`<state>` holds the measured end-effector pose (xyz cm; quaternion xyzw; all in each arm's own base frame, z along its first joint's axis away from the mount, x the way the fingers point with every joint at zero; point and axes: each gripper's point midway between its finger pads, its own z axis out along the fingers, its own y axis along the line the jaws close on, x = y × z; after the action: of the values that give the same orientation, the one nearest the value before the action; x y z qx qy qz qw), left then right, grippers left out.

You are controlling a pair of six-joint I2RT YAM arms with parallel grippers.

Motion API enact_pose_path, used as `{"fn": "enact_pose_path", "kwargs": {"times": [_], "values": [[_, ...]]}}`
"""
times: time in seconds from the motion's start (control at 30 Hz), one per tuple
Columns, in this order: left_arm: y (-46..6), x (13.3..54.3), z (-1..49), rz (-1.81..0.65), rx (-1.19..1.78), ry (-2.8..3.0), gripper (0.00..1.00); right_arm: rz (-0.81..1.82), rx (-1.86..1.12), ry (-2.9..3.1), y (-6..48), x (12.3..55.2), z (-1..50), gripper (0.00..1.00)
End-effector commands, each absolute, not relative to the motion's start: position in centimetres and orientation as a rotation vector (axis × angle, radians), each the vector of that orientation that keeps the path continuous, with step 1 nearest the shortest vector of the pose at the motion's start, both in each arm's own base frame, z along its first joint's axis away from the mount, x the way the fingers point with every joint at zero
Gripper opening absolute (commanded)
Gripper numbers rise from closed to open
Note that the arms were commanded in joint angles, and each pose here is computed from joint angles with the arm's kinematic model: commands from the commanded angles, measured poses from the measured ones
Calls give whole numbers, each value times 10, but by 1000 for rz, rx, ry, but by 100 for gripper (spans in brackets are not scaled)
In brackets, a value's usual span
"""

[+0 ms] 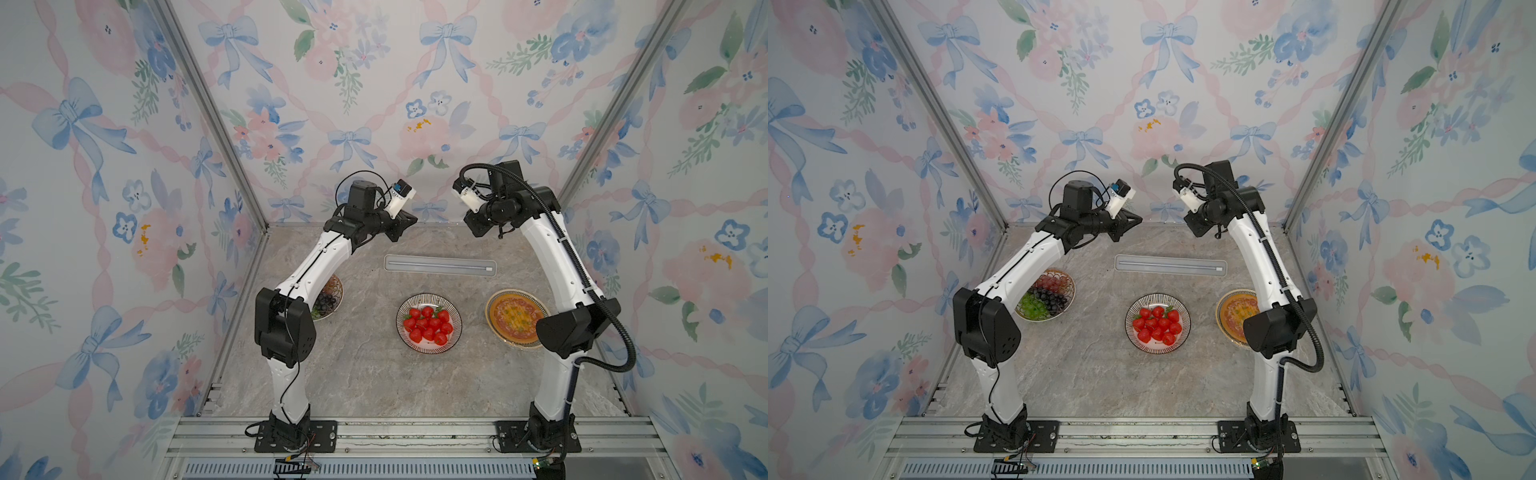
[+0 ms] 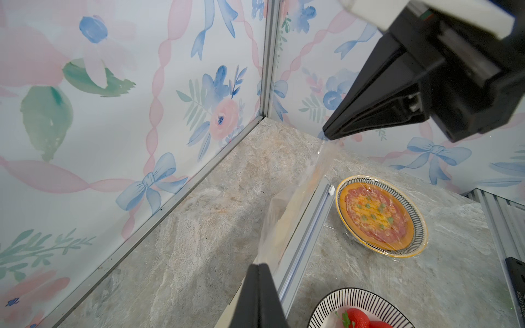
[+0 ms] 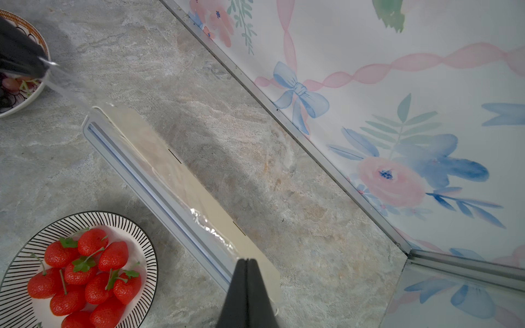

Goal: Wrap the plate with plastic wrap
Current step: Pull the plastic wrap from the plastic wrap cutting box.

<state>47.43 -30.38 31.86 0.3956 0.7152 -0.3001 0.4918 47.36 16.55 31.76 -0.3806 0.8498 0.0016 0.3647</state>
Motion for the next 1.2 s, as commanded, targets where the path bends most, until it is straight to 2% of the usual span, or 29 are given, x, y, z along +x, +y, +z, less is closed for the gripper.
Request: {"fn": "enact_pose_path", "kwargs": {"times": [0.0,1.17], "values": [[-298,463,374,-706,943,1619,0,-21,-930,2062,167,465,369,0],[-301,442,416,-689,945,1527,0,-80,-877,1978,162,449,410,0]]}}
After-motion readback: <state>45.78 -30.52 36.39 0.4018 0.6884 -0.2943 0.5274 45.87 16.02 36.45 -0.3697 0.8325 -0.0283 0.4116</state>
